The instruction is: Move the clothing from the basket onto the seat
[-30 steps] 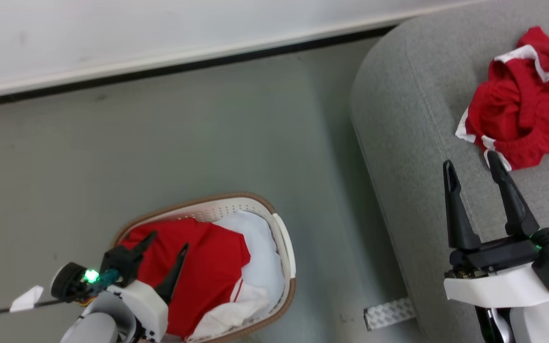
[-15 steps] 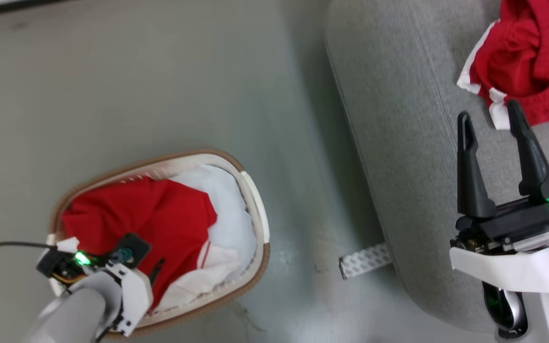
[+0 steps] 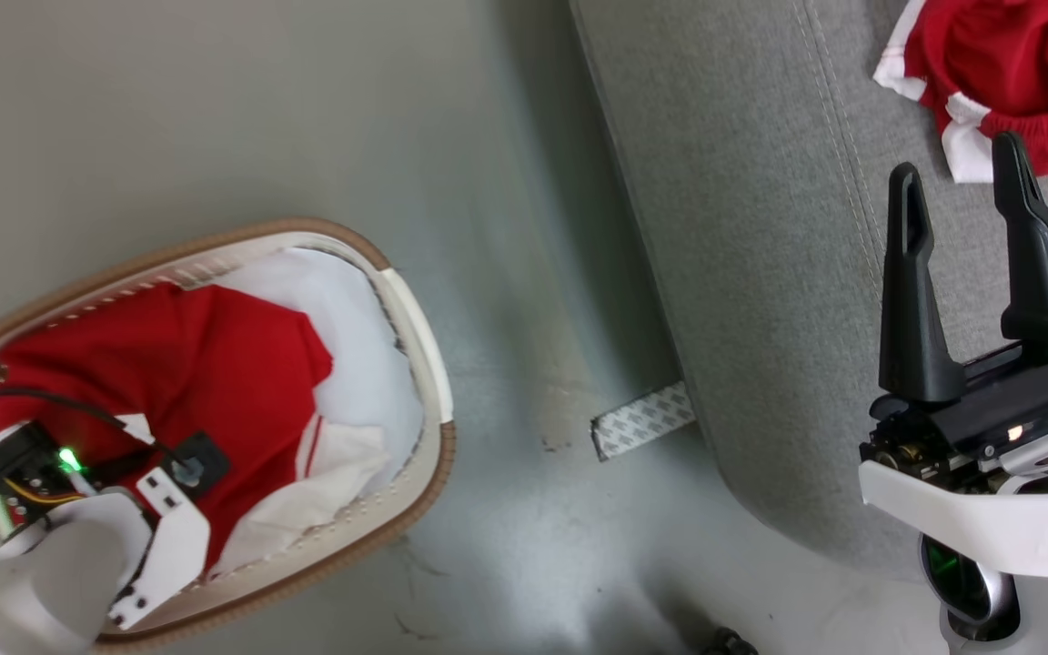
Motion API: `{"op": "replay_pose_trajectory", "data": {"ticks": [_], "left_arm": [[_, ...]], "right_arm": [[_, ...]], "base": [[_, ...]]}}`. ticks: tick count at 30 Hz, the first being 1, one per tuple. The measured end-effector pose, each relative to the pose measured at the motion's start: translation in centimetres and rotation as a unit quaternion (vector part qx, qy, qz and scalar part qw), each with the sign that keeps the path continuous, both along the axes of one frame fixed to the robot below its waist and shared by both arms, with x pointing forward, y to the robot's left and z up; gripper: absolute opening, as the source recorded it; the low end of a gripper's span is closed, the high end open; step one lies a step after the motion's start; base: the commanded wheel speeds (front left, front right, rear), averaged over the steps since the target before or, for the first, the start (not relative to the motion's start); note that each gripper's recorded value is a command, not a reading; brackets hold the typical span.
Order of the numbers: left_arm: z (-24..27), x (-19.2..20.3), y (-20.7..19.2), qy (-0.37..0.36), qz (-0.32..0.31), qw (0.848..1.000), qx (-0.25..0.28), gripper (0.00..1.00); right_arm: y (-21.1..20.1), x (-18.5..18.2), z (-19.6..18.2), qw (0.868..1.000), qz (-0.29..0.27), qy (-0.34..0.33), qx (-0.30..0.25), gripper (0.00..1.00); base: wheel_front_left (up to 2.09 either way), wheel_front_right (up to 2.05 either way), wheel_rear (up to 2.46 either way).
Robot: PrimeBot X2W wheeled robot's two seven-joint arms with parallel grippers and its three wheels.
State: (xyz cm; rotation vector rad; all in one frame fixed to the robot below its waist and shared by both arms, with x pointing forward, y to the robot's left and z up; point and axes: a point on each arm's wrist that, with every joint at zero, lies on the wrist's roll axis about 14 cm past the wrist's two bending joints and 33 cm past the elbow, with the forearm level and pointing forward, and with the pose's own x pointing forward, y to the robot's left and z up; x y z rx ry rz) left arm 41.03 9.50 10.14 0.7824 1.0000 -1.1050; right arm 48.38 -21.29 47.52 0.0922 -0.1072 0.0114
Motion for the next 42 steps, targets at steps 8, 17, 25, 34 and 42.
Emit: {"op": "replay_pose_trajectory", "data": {"ticks": [8, 17, 25, 34, 42], "left_arm": [[-3.0, -1.2, 0.6, 0.033, -0.035, 0.997, 0.053, 1.0], [-2.8, -2.0, 0.2, 0.04, -0.027, 0.998, 0.038, 0.0], [0.5, -0.8, -2.4, 0.019, 0.03, 0.999, -0.023, 0.0], [7.7, 0.4, -6.9, -0.025, 0.107, 0.984, -0.143, 0.0], [15.6, 0.7, -9.4, -0.07, 0.165, 0.956, -0.232, 0.0]], "right_arm": [[-0.7, 0.0, -0.7, 1.0, -0.009, 0.011, -0.011, 1.0], [-1.0, -0.3, -0.2, 1.0, -0.013, 0.007, -0.014, 1.0], [-0.9, -0.5, 2.2, 0.999, -0.011, -0.022, -0.021, 1.0], [-0.6, -2.2, 5.4, 0.998, -0.012, -0.052, -0.023, 1.0], [1.1, -4.3, 7.0, 0.998, 0.007, -0.063, -0.01, 1.0]], "base": [[0.0, 0.0, 0.0], [0.0, 0.0, 0.0], [0.0, 0.0, 0.0], [0.0, 0.0, 0.0], [0.0, 0.0, 0.0]]}}
